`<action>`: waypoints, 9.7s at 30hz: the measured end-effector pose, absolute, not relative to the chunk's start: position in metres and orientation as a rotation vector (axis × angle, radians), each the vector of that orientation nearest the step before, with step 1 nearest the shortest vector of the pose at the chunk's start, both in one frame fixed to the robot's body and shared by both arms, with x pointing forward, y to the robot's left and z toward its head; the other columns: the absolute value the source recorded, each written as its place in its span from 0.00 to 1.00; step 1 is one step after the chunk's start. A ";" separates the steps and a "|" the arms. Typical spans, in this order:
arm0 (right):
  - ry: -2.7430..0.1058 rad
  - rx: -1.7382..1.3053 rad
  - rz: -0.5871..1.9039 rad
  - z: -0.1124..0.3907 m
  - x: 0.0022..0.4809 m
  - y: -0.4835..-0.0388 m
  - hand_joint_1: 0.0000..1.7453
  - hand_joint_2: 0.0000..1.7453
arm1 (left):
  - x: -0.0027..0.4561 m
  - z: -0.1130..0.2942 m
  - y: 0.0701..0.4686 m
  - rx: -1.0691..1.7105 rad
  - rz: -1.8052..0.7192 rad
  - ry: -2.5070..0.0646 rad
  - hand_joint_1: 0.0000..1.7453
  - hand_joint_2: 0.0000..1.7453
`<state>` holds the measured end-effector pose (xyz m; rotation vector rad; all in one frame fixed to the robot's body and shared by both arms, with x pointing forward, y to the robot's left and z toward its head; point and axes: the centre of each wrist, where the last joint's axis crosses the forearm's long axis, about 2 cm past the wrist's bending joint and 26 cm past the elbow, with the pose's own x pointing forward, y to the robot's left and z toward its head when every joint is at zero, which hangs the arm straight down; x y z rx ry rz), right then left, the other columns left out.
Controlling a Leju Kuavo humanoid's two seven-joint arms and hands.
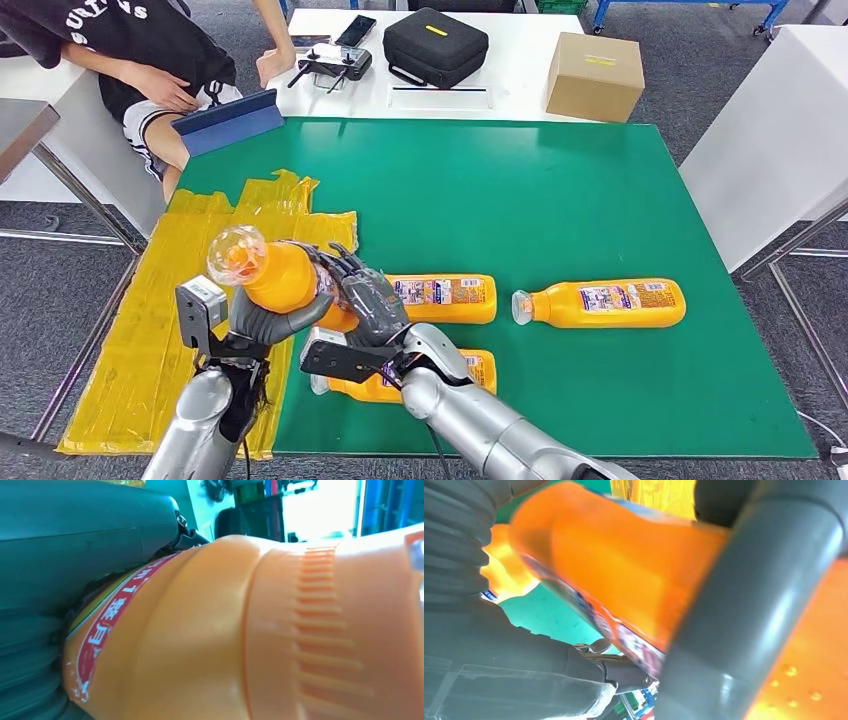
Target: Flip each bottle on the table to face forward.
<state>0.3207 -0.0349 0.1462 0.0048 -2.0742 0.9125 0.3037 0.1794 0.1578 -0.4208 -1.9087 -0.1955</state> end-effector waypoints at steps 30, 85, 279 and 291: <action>-2.295 -0.800 0.685 0.187 0.279 -0.168 0.00 1.00 | 0.338 0.146 0.242 1.024 -0.473 -1.841 1.00 1.00; -1.874 -1.084 1.153 0.162 0.296 -0.242 0.00 1.00 | 0.385 0.081 0.255 0.796 -0.821 -1.475 0.00 1.00; -1.211 -1.288 1.037 0.112 0.349 -0.357 1.00 1.00 | 0.264 0.077 0.232 0.129 -0.114 -1.744 0.00 1.00; -1.440 -1.371 0.790 0.138 0.338 -0.332 1.00 1.00 | 0.263 0.077 0.233 0.158 -0.095 -1.737 0.00 1.00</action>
